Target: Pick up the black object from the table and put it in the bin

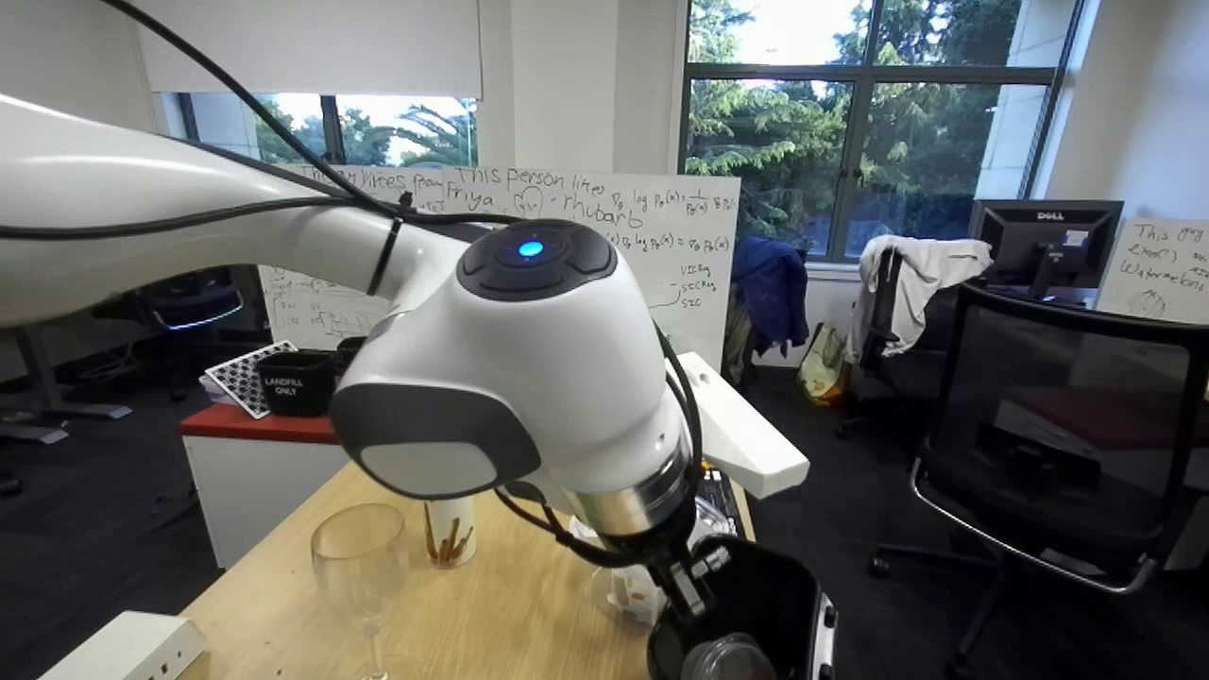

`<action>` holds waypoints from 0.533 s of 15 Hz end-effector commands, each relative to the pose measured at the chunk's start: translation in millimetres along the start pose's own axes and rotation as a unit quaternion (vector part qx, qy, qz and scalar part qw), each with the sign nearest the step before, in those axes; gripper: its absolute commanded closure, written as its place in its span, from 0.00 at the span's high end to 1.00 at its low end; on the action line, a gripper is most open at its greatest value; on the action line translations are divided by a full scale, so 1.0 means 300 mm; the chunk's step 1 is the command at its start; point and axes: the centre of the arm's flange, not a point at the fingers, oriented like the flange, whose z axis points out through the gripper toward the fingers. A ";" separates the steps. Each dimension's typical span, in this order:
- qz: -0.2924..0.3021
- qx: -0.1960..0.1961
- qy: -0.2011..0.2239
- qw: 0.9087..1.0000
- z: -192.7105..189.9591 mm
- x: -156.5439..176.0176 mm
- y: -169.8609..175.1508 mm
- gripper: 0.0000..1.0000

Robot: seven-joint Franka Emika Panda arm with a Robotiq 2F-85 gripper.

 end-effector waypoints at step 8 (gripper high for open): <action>0.059 0.030 -0.021 0.998 0.089 -0.115 0.104 0.47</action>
